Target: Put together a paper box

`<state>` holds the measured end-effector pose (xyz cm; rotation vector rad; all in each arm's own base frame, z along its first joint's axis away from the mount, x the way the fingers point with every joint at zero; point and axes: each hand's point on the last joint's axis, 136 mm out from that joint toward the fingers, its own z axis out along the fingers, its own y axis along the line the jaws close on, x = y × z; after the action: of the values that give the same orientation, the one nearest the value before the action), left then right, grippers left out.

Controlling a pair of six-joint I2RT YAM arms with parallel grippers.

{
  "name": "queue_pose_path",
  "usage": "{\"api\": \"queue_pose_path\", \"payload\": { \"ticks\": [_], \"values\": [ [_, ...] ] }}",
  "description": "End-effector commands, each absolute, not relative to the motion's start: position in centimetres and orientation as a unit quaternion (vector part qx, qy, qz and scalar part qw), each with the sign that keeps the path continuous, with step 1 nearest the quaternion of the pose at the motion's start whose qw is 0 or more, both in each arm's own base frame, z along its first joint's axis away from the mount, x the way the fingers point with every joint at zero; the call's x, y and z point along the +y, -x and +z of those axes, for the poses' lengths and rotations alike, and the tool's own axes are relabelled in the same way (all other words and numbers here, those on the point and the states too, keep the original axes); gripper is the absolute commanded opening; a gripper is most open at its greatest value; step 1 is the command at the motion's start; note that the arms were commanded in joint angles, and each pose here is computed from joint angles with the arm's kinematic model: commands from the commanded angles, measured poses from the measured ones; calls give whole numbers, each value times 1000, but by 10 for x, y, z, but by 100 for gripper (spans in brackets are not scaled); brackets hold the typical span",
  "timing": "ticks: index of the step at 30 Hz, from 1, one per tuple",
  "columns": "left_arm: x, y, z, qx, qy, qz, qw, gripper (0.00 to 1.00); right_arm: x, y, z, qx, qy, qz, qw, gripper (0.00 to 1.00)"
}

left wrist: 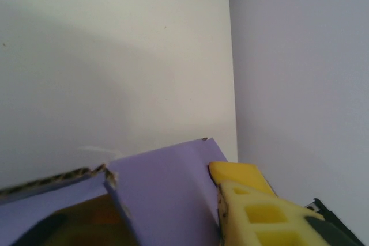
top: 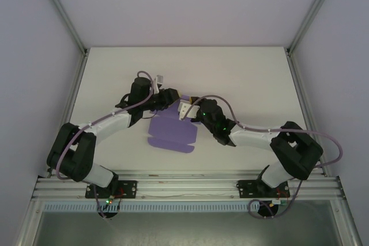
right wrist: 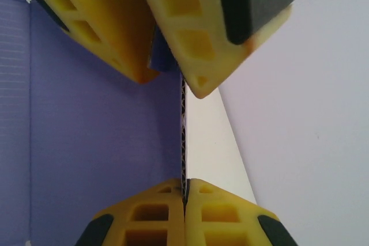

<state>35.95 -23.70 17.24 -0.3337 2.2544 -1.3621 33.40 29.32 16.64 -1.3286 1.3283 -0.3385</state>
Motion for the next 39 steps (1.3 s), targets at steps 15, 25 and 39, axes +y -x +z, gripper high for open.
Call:
{"api": "queue_pose_path", "payload": {
  "ticks": [15, 25, 39],
  "values": [
    [-232, -348, 194, 824, 100, -481, 283, 51, 294, -325, 180, 569, 560, -124, 589, 0],
    [-110, -305, 167, 880, 168, -206, 395, 100, 275, -327, 164, 614, 529, -134, 571, 0],
    [-51, -289, 100, 886, 209, -158, 382, 100, 277, -317, 168, 639, 513, -83, 566, 0]
  ]
}}
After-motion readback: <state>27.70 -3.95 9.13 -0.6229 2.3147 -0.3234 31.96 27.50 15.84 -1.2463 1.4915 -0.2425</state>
